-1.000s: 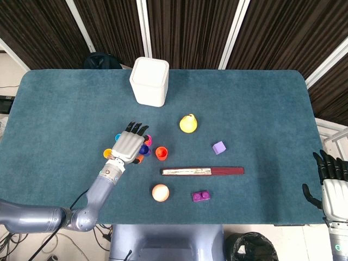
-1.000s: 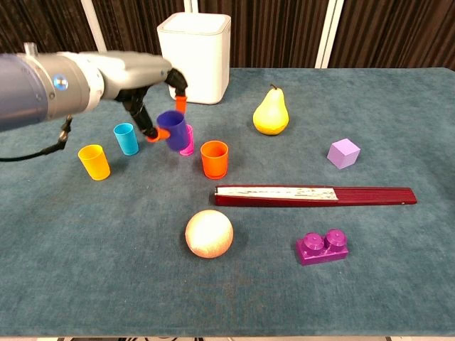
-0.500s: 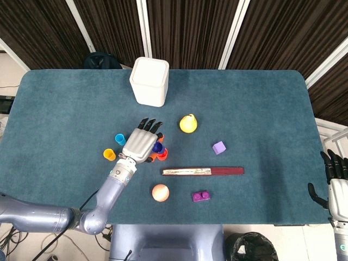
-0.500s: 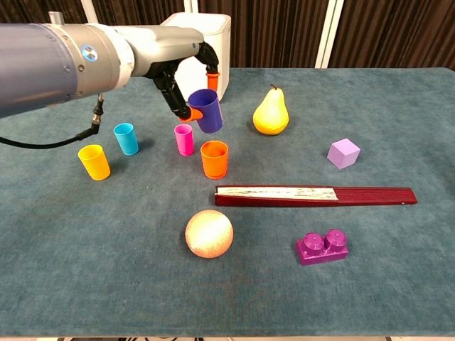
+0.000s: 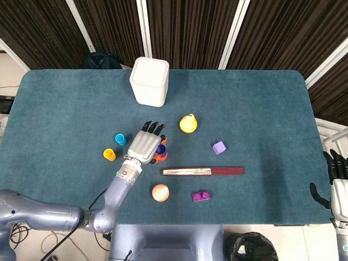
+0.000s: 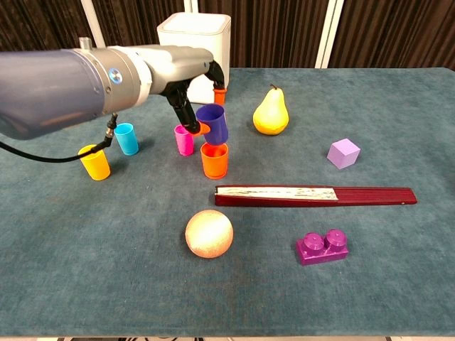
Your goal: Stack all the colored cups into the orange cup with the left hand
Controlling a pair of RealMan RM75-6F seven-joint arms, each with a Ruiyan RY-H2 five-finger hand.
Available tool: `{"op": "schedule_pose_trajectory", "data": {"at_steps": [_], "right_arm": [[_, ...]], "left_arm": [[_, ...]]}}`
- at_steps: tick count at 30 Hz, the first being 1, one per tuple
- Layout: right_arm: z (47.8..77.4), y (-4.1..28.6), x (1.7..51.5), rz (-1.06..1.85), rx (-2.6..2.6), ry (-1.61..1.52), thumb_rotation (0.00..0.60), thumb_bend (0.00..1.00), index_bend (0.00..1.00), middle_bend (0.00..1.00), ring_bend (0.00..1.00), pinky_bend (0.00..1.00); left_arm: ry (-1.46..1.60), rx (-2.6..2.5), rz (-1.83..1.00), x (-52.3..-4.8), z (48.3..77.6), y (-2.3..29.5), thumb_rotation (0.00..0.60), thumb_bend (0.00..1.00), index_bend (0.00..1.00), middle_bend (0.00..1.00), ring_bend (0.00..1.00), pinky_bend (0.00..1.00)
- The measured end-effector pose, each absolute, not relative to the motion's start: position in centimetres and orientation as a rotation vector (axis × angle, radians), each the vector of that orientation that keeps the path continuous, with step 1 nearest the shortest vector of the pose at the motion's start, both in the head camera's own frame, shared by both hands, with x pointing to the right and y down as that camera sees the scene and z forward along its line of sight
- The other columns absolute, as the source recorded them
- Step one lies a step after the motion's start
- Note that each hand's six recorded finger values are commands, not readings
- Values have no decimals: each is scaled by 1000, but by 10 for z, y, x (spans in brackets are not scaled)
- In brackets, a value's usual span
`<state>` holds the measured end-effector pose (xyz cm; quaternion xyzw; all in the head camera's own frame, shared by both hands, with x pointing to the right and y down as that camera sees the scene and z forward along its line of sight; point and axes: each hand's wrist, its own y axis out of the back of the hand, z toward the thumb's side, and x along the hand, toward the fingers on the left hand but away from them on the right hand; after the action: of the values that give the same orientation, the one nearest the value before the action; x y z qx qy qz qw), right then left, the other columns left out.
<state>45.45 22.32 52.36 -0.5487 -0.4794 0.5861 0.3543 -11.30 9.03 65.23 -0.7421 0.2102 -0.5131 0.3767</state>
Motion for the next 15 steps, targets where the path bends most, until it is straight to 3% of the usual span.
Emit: {"op": "schedule_pose_trajectory", "data": {"at_steps": [15], "right_arm": [[520, 223, 457, 1515, -1407, -1253, 600, 430, 36, 0, 63, 0]], "left_arm": [[535, -1874, -1325, -109, 665, 95, 600, 339, 475, 95, 0, 0]]}}
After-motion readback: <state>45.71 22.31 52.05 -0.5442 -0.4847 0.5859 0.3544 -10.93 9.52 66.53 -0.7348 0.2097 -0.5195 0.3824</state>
